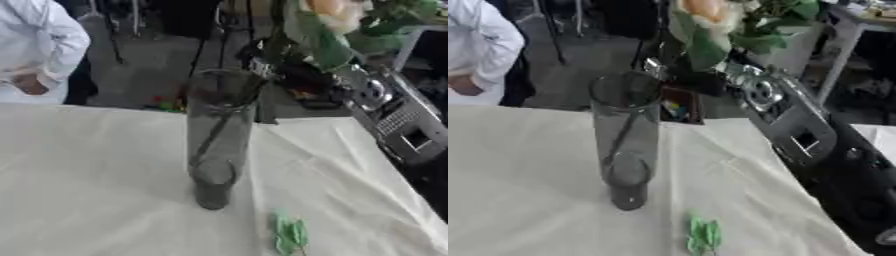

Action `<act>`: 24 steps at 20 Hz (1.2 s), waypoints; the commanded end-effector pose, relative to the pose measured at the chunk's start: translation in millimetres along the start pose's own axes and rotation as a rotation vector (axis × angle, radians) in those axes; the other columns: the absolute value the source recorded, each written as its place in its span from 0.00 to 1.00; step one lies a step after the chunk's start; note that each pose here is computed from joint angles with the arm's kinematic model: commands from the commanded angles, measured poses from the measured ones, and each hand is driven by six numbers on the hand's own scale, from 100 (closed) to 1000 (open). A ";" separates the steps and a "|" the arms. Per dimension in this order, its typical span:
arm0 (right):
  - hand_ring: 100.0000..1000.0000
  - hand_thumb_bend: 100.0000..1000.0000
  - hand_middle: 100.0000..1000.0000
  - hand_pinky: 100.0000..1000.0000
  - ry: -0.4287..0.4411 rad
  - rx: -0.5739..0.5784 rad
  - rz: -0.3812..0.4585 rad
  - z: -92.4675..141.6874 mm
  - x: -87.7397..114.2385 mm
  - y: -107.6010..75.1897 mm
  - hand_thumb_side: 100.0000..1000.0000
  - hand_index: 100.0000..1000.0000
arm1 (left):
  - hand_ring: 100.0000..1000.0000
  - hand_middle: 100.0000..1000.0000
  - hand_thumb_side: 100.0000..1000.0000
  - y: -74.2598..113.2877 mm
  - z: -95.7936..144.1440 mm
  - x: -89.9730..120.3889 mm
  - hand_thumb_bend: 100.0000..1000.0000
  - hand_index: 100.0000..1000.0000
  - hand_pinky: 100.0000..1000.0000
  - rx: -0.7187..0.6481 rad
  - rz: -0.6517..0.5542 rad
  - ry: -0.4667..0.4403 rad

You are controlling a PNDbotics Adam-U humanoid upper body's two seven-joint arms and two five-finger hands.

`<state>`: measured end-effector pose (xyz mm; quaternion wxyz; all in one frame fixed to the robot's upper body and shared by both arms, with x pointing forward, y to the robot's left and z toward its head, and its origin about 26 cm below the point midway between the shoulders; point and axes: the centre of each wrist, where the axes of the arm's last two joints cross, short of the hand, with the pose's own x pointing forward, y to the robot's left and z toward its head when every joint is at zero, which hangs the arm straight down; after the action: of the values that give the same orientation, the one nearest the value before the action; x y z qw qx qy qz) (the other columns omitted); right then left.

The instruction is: Arrange flowers into the vase.

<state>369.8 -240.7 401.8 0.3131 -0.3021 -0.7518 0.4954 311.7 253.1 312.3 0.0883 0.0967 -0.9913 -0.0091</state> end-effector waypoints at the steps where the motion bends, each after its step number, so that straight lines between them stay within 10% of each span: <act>1: 0.90 0.01 0.73 0.92 -0.004 -0.016 0.027 1.8 0.8 -10.0 1.00 0.89 | 0.93 0.87 1.00 2.7 -5.8 5.4 0.00 0.94 0.81 0.009 -0.002 -0.026; 24: 0.96 0.38 0.79 0.96 -0.054 0.040 -0.021 11.6 -4.2 -3.5 1.00 1.00 | 0.92 0.87 1.00 2.6 -6.1 5.5 0.00 0.94 0.81 0.014 0.004 -0.025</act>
<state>371.3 -244.7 387.2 0.3168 -0.2608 -0.7488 0.5204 311.9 253.2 311.6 0.0908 0.0936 -0.9915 -0.0025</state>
